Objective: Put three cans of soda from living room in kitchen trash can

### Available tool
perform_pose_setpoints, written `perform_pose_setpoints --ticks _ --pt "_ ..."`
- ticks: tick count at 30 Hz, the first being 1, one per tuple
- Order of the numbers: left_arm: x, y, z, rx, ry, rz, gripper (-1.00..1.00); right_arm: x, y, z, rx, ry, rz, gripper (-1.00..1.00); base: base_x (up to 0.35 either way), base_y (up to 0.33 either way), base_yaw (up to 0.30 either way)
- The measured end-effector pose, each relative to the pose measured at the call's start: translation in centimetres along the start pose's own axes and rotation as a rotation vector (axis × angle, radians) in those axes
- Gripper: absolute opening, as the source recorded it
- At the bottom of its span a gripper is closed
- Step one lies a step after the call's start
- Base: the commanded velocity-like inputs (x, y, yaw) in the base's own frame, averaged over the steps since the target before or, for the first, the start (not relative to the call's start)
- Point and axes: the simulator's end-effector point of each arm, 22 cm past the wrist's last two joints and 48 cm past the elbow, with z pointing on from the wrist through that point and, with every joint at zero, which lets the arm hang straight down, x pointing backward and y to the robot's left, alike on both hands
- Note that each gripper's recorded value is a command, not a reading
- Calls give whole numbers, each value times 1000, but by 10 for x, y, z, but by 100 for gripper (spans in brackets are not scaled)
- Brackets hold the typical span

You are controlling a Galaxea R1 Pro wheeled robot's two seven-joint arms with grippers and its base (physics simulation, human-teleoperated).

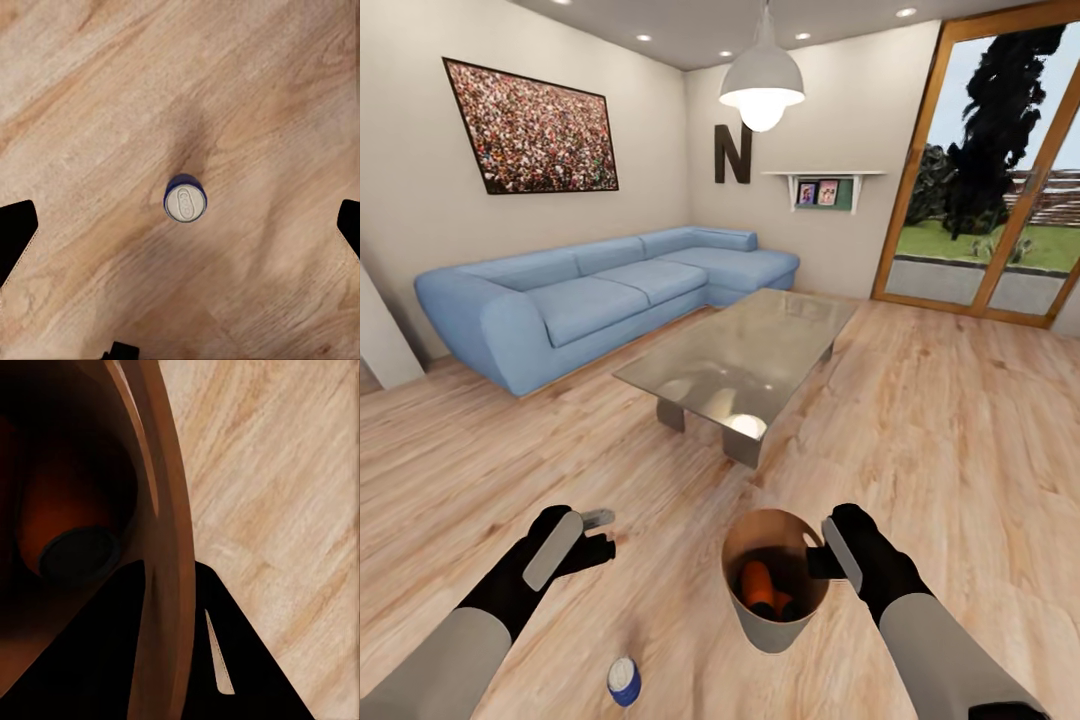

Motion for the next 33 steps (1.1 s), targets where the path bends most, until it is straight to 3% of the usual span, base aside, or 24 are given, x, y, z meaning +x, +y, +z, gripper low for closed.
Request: perform_pose_setpoints --ticks 15,33 --pt "1 -1 0 -2 1 9 100 0 3 0 -13 1 5 -100 296 147 -36" --pt "1 -2 0 -3 -2 9 100 0 3 0 -13 1 3 -100 26 33 -22"
